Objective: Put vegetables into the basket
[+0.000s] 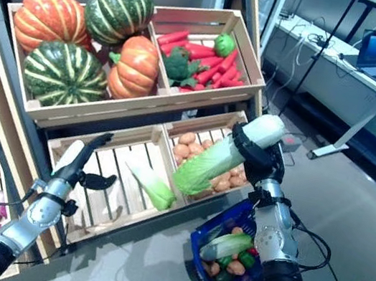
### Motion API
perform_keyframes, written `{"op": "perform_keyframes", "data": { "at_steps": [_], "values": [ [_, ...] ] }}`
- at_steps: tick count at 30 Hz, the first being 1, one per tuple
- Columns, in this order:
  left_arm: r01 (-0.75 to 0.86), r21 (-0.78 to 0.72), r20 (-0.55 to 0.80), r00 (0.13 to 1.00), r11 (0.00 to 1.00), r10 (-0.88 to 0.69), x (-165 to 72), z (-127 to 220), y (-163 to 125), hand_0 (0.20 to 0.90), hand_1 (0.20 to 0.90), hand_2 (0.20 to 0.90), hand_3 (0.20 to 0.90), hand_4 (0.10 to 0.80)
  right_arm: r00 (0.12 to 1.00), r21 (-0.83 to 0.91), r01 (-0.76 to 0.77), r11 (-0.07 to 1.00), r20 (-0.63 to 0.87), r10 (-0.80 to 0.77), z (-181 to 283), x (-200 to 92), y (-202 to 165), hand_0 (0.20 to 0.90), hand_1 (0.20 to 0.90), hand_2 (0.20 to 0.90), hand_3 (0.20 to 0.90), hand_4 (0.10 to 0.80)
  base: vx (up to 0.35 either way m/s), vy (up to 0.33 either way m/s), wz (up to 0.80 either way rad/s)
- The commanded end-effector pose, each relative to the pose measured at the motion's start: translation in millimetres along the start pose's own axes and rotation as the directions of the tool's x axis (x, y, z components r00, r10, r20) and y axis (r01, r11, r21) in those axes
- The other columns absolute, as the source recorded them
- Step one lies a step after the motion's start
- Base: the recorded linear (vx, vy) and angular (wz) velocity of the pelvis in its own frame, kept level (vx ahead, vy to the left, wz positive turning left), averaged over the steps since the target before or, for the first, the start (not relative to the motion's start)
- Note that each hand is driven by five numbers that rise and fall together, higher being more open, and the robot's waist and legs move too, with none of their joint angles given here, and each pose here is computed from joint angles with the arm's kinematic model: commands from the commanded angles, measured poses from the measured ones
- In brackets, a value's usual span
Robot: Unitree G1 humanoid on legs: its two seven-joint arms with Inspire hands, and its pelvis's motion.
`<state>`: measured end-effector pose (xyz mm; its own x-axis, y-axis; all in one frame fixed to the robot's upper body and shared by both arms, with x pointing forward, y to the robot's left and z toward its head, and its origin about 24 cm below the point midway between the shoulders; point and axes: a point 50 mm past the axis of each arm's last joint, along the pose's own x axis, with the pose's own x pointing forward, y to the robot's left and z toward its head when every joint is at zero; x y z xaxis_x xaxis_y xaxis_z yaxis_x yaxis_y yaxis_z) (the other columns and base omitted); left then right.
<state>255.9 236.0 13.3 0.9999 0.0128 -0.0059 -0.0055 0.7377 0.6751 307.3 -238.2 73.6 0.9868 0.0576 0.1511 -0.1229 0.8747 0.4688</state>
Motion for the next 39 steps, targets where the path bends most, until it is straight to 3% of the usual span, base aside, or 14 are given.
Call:
{"op": "perform_keyframes", "data": {
  "at_steps": [1,9,14,16,21,24,28,39],
  "values": [
    [-0.191,-0.056,0.125,0.973,0.98,0.196,30.0,29.6,47.7,0.9,0.9,0.9,0.9,0.8,0.95,-0.146,0.052,0.988,0.312,-0.004,78.5,14.4,-2.2,0.3,0.3,0.3,0.3,0.4,0.024,-0.135,-0.02],
    [-0.217,-0.128,0.128,0.964,0.968,0.233,15.1,28.9,39.1,0.9,0.9,0.9,0.9,0.8,0.933,-0.179,0.247,0.952,0.308,-0.184,76.8,-3.8,-34.6,0.3,0.3,0.3,0.3,0.4,0.074,0.026,-0.14],
    [-0.257,-0.144,0.206,0.937,0.956,0.283,35.5,46.1,53.6,0.9,0.9,0.9,0.9,0.8,0.907,-0.2,0.318,0.927,0.35,-0.236,89.9,13.7,-33.6,0.3,0.3,0.3,0.3,0.4,0.043,0.16,-0.18],
    [-0.254,-0.165,0.228,0.93,0.953,0.287,42.3,55.4,55.1,0.9,0.9,0.9,0.9,0.8,0.885,-0.193,0.4,0.896,0.337,-0.322,75.6,4.3,-44.0,0.3,0.3,0.3,0.3,0.4,0.174,0.192,-0.43],
    [-0.235,-0.117,0.194,0.948,0.965,0.254,26.1,39.5,53.6,0.9,0.9,0.9,0.9,0.8,0.836,-0.186,0.516,0.836,0.322,-0.444,60.9,-22.7,-68.2,0.3,0.3,0.3,0.3,0.4,0.178,0.013,-0.15],
    [-0.268,-0.129,0.173,0.942,0.955,0.288,31.1,41.2,68.3,0.9,0.9,0.9,0.9,0.8,0.81,-0.185,0.559,0.808,0.327,-0.486,65.2,-6.0,-65.1,0.3,0.3,0.3,0.3,0.4,0.068,-0.215,-0.49],
    [-0.249,-0.194,0.156,0.947,0.949,0.28,40.1,50.6,62.3,0.9,0.9,0.9,0.9,0.8,0.773,-0.178,0.611,0.771,0.347,-0.532,74.4,7.4,-63.2,0.3,0.3,0.3,0.3,0.4,0.032,-0.151,-0.15],
    [-0.24,-0.203,0.262,0.921,0.949,0.289,47.9,76.6,75.8,0.9,0.9,0.9,0.9,0.8,0.683,-0.237,0.725,0.646,0.371,-0.63,98.5,7.9,-84.0,0.3,0.3,0.3,0.3,0.4,-0.003,-0.055,0.14]
  ]
}}
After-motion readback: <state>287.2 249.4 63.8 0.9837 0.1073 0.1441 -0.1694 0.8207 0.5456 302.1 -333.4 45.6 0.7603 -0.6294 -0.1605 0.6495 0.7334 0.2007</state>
